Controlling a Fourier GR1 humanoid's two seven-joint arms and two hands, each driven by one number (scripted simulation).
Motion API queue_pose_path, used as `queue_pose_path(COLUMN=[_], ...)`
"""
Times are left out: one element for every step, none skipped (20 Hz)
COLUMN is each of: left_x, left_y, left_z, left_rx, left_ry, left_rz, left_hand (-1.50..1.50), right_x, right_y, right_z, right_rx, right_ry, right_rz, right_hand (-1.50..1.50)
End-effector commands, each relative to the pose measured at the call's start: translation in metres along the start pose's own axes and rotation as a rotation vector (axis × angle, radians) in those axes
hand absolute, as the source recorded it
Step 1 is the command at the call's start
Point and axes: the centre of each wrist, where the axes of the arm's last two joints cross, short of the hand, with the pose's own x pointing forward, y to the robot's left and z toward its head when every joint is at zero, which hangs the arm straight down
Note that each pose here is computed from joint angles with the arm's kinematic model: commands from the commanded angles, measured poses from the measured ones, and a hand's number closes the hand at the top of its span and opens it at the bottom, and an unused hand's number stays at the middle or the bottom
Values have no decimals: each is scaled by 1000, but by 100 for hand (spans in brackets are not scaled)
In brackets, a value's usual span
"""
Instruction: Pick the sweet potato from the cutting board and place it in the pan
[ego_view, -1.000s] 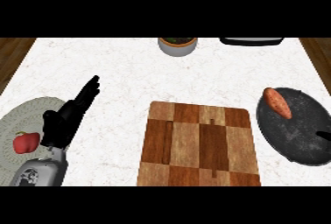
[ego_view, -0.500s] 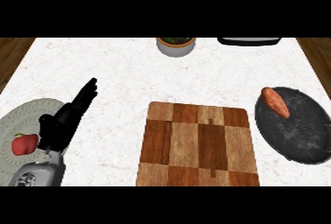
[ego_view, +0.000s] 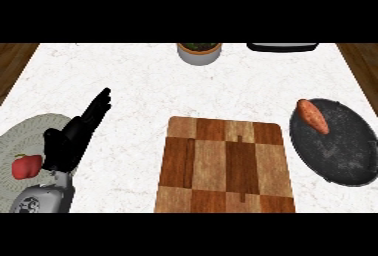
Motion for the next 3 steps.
queue_pose_path(left_x=[13, -16, -3], left_y=[15, -16, 1], left_z=[-7, -2, -1], left_rx=[8, 7, 23], left_ry=[2, 10, 3], left_rz=[3, 5, 0], left_hand=[0, 0, 0], right_x=[-6, -13, -5], right_y=[-8, 10, -22], right_z=[27, 31, 41], right_rx=[25, 14, 13], right_ry=[-152, -155, -157], right_rz=[-82, -63, -65], right_hand=[-150, -150, -150])
